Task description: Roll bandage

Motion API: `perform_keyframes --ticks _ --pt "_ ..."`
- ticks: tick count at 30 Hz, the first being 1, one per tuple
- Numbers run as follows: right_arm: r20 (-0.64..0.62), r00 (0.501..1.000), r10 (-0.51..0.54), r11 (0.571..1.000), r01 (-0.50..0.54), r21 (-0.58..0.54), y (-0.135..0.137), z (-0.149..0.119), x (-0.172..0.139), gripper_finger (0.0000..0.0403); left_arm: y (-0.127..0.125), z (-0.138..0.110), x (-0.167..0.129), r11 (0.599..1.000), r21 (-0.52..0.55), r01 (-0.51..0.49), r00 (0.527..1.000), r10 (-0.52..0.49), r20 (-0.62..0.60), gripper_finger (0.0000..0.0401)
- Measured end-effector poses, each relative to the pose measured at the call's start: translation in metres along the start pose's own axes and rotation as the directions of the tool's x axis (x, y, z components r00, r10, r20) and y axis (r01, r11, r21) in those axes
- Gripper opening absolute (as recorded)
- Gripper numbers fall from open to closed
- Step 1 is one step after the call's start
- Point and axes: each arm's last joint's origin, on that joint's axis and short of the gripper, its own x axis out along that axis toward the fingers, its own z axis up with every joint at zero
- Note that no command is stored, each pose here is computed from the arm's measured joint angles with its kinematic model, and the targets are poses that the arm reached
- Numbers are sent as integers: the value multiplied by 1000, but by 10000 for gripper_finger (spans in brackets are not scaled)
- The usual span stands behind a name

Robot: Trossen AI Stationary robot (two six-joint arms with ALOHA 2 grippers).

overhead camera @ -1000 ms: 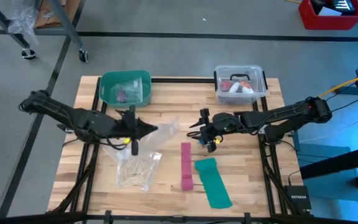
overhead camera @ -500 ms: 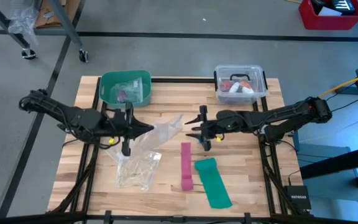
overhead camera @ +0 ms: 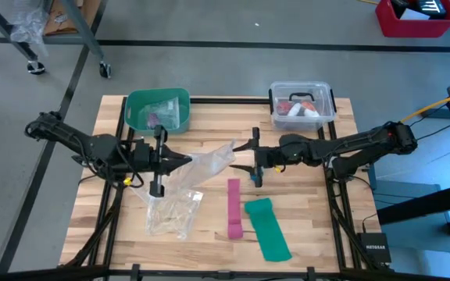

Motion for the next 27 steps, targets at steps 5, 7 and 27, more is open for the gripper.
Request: perform_keyframes --ticks 5,7,27 --pt "55 998 10 999 -13 52 -1 5 0 215 -1 2 2 999 43 20 999 -22 33 0" --pt "62 998 8 998 -13 69 -1 6 0 215 -3 3 3 997 69 33 998 -36 54 0" --pt "57 998 9 998 -13 63 -1 5 0 9 -8 -2 11 988 143 56 996 -66 64 0"
